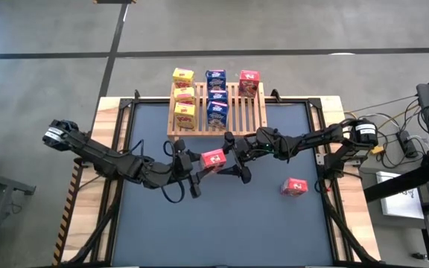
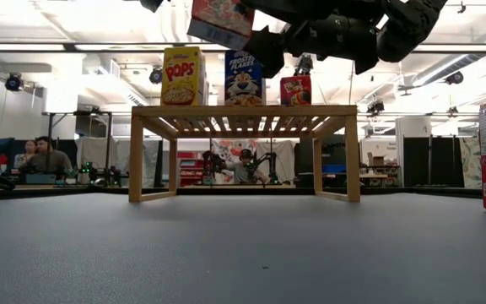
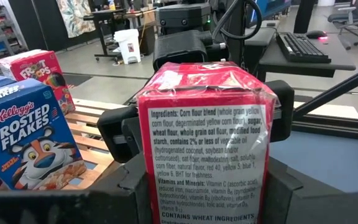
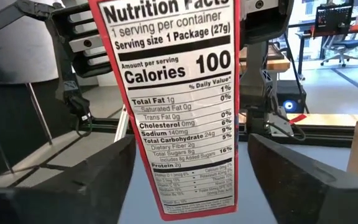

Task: Stack cereal on shelf
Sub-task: Put the bottom red cereal box on the shelf aligned with the other red cereal box

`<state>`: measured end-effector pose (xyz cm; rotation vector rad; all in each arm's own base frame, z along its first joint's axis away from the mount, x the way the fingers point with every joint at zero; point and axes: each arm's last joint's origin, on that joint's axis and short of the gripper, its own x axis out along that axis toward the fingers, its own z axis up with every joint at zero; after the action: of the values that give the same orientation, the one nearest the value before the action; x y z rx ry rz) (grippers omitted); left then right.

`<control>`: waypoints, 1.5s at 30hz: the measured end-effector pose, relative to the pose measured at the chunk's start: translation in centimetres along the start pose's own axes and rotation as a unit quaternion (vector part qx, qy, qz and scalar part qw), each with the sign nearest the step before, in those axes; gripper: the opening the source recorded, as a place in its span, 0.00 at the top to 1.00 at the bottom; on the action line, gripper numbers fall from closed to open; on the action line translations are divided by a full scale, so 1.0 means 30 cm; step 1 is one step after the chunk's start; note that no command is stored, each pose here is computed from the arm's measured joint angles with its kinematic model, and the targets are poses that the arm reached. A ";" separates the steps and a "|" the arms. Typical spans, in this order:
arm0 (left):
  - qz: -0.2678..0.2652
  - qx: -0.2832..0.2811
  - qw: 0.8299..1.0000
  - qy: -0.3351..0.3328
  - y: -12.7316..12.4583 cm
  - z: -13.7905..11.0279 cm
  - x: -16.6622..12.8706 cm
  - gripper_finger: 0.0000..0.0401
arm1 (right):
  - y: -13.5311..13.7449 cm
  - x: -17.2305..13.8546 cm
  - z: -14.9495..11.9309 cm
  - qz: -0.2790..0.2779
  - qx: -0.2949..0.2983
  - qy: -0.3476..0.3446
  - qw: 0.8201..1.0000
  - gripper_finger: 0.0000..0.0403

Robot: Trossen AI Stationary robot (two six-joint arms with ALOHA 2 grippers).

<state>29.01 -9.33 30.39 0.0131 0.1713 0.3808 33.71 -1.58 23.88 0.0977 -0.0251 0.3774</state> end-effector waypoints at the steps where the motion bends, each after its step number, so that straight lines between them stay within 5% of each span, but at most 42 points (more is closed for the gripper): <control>1: 0.000 0.000 1.000 0.000 0.000 0.000 0.000 0.58 | 0.000 0.000 0.000 0.000 0.000 0.000 1.000 0.30; 11: -0.001 0.000 1.000 0.000 0.000 0.000 0.000 0.58 | 0.001 0.000 -0.001 0.005 -0.004 0.001 1.000 0.51; 17: -0.003 -0.006 1.000 0.000 -0.001 0.000 0.000 0.55 | 0.001 0.000 -0.001 0.005 -0.004 0.001 1.000 0.51; 25: -0.016 -0.004 1.000 0.004 -0.001 0.003 -0.008 0.34 | -0.004 -0.005 0.003 0.002 -0.005 0.000 1.000 0.52; 35: -0.035 -0.009 0.999 0.025 0.046 0.074 -0.138 0.25 | -0.008 -0.079 0.077 -0.023 -0.015 0.033 0.999 0.52; 45: -0.040 -0.010 0.999 0.031 0.055 0.035 -0.202 0.30 | 0.066 -0.308 0.269 -0.177 -0.116 0.063 0.975 0.52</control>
<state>23.05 -10.03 32.49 -0.0260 0.2293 0.3027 24.34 -3.94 31.69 -0.1529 0.0731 0.0228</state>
